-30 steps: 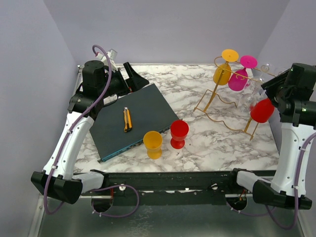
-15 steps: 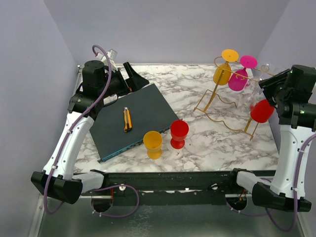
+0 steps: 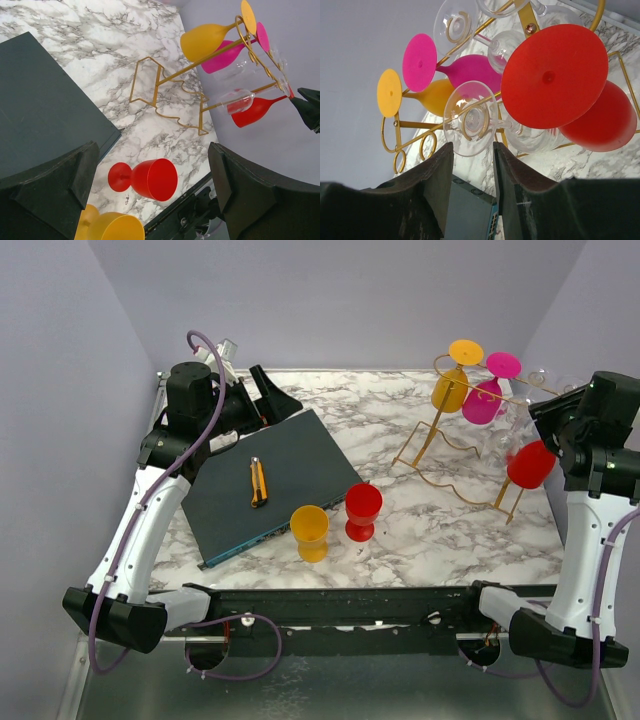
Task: Take the wine glass off the wine glass rack
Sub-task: Pick up the wine glass from the wine rack.
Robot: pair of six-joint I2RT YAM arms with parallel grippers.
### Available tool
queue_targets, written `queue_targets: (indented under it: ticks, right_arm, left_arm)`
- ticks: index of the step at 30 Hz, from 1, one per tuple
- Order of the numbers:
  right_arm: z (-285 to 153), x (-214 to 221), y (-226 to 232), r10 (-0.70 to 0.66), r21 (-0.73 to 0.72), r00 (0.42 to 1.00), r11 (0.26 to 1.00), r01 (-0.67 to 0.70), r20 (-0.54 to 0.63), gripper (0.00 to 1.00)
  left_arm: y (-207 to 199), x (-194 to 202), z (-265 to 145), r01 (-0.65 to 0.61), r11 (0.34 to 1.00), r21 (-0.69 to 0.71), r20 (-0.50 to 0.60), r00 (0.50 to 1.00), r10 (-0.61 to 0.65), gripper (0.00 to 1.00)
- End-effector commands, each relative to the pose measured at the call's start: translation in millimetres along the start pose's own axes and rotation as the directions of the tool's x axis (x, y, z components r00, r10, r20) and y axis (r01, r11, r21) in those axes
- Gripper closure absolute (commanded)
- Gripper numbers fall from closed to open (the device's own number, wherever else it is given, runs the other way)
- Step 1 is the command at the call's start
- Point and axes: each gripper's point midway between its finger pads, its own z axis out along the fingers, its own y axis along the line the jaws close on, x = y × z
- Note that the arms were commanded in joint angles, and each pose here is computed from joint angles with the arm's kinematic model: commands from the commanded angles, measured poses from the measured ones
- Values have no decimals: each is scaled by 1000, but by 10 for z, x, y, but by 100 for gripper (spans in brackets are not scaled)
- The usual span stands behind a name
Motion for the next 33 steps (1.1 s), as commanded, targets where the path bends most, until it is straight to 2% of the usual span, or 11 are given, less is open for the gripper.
queue_targets:
  ticks: [1,14,33]
  right_arm:
    - [92,-23,-6,25,6,1000,1000,-25,11,59]
    - [160,-6,-161,14,55,999,998,-16,32,59]
    - [294,-8,-112,34,36,999,999,-35,35,79]
  left_arm:
    - [-124,-107,-23,-15,999,43,24,1000,14,1]
    - [-92,-98,38,-6,999,42,13,1000,5,1]
    - [-99,-122,73,-4,999,46,12,1000,3,1]
